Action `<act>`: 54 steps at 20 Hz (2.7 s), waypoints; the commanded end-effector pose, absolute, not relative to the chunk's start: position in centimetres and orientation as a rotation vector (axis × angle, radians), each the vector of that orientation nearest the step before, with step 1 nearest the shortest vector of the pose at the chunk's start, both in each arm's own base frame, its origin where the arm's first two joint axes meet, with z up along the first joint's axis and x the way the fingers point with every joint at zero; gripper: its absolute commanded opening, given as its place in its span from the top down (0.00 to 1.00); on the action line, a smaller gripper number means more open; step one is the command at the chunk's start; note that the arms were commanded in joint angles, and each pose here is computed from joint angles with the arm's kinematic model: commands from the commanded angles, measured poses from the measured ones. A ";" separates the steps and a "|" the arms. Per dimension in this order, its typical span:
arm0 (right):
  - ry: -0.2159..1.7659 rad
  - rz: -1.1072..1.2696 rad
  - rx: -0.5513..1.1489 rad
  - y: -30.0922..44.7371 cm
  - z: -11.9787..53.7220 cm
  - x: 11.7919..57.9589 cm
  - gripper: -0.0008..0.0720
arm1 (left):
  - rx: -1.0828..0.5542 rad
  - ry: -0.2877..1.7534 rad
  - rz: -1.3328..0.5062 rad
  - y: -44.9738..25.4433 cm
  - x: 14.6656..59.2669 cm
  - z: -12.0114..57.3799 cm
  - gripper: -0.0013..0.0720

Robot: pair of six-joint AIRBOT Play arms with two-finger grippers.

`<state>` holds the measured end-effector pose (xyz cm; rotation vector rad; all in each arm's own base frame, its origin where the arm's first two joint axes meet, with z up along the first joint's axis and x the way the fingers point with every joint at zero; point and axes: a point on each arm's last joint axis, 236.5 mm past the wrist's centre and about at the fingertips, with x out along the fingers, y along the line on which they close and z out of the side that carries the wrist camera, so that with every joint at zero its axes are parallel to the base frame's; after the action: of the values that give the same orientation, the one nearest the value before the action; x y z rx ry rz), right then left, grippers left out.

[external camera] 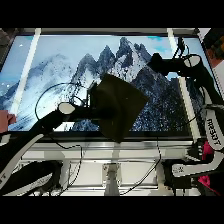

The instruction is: Fold the clothes and pants, and hang the long-sleeved shirts on hangers.

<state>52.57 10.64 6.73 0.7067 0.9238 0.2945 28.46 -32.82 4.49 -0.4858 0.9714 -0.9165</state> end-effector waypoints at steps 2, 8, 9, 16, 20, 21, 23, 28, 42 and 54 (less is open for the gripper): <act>1.128 0.413 0.565 10.5 4.7 47.7 0.96 | -0.330 0.902 -0.705 -24.8 34.5 3.7 0.97; 1.211 0.555 0.720 15.3 1.5 36.7 0.96 | 0.004 1.186 -0.697 -18.6 29.8 -2.3 0.97; 1.200 0.586 0.771 16.2 1.7 34.2 0.96 | 0.049 1.147 -0.762 -19.1 29.7 -2.0 0.96; 1.142 0.656 0.876 18.3 3.0 25.0 0.95 | -0.156 0.995 -0.882 -17.6 32.6 0.7 0.95; 1.096 0.620 0.886 17.8 3.3 26.3 0.63 | -0.116 1.064 -1.015 -20.8 29.7 -0.4 0.40; 1.093 0.616 0.886 17.8 3.3 26.5 0.63 | -0.086 1.102 -1.003 -21.2 29.2 -1.4 0.40; 1.093 0.619 0.890 17.8 3.4 26.4 0.63 | -0.024 1.116 -0.899 -21.5 30.3 -3.1 0.43; 1.098 0.641 0.908 18.2 3.9 26.2 0.63 | 0.077 1.146 -0.692 -20.0 31.8 -5.4 0.49; 1.151 0.630 0.900 18.1 3.1 25.3 0.64 | 0.081 1.121 -0.668 -21.2 31.7 -4.6 0.96; 1.660 0.490 0.973 19.2 -3.0 14.7 0.39 | 0.065 0.870 -0.672 -21.2 32.7 3.8 0.96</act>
<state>17.14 18.83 -1.69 0.9764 1.5486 0.5348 32.49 -21.19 2.90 0.0702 0.9002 -0.6749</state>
